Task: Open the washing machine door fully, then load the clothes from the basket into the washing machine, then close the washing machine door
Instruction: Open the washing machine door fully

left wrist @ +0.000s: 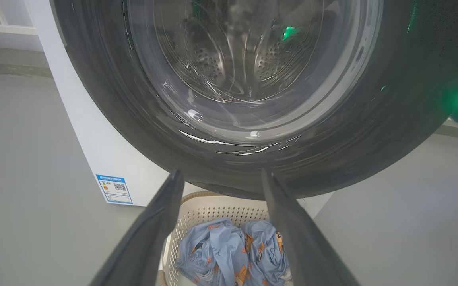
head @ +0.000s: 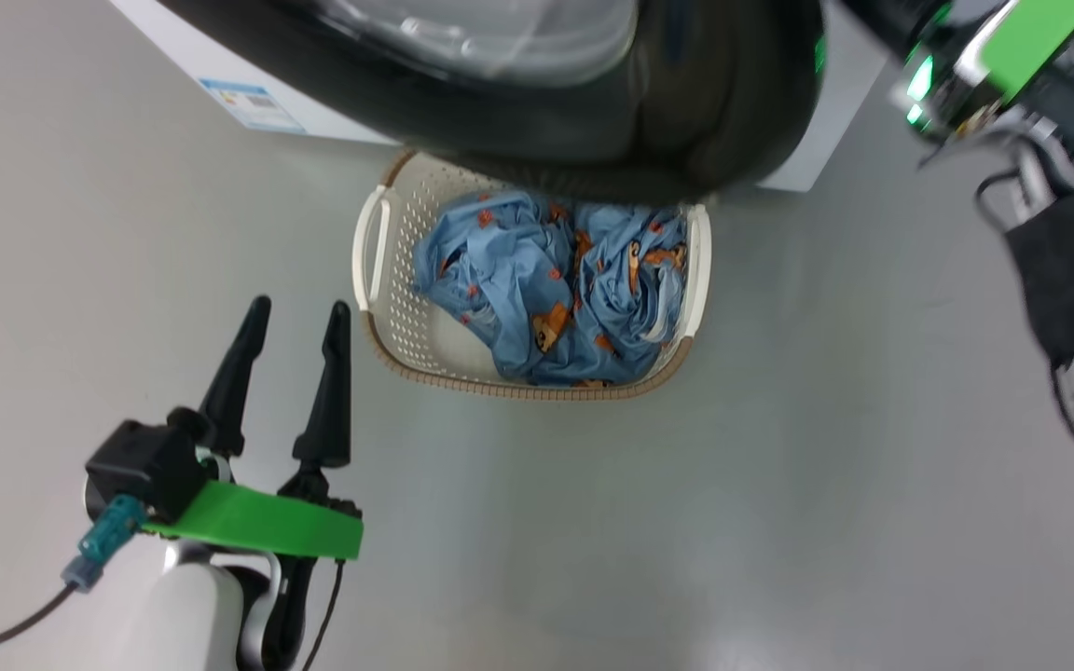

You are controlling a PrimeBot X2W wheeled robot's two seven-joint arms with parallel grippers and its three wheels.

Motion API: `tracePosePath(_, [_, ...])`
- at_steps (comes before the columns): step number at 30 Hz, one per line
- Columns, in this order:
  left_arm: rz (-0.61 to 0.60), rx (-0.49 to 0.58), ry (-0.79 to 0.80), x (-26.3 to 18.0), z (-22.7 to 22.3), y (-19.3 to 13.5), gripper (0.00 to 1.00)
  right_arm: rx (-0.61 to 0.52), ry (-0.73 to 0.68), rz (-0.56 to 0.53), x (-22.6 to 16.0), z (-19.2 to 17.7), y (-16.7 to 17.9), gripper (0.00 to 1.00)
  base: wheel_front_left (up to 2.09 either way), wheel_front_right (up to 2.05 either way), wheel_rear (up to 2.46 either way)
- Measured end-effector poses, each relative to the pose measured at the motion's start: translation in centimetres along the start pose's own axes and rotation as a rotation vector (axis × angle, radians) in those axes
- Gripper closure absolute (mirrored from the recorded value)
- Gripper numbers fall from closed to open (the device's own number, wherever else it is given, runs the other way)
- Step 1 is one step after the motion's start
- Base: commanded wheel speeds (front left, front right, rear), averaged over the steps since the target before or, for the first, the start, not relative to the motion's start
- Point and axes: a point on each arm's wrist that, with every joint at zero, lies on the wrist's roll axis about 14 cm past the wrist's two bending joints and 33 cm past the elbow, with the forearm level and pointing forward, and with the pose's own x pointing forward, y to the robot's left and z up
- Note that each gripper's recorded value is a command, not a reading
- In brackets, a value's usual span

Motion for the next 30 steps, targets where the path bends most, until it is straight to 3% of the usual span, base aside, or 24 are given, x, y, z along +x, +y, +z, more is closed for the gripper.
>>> tracePosePath(11, [-0.005, 0.019, 0.0, -2.0, 0.5, -0.4, 0.0, -0.009, 0.177, 0.007, -0.8, -6.7, 1.8, 1.0, 0.0, 0.0, 0.0])
tracePosePath(30, [0.008, 0.031, -0.035, -4.7, 2.2, -0.3, 0.0, -0.015, 0.305, 0.062, -2.5, -12.7, 5.4, 1.0, 0.0, 0.0, 0.0])
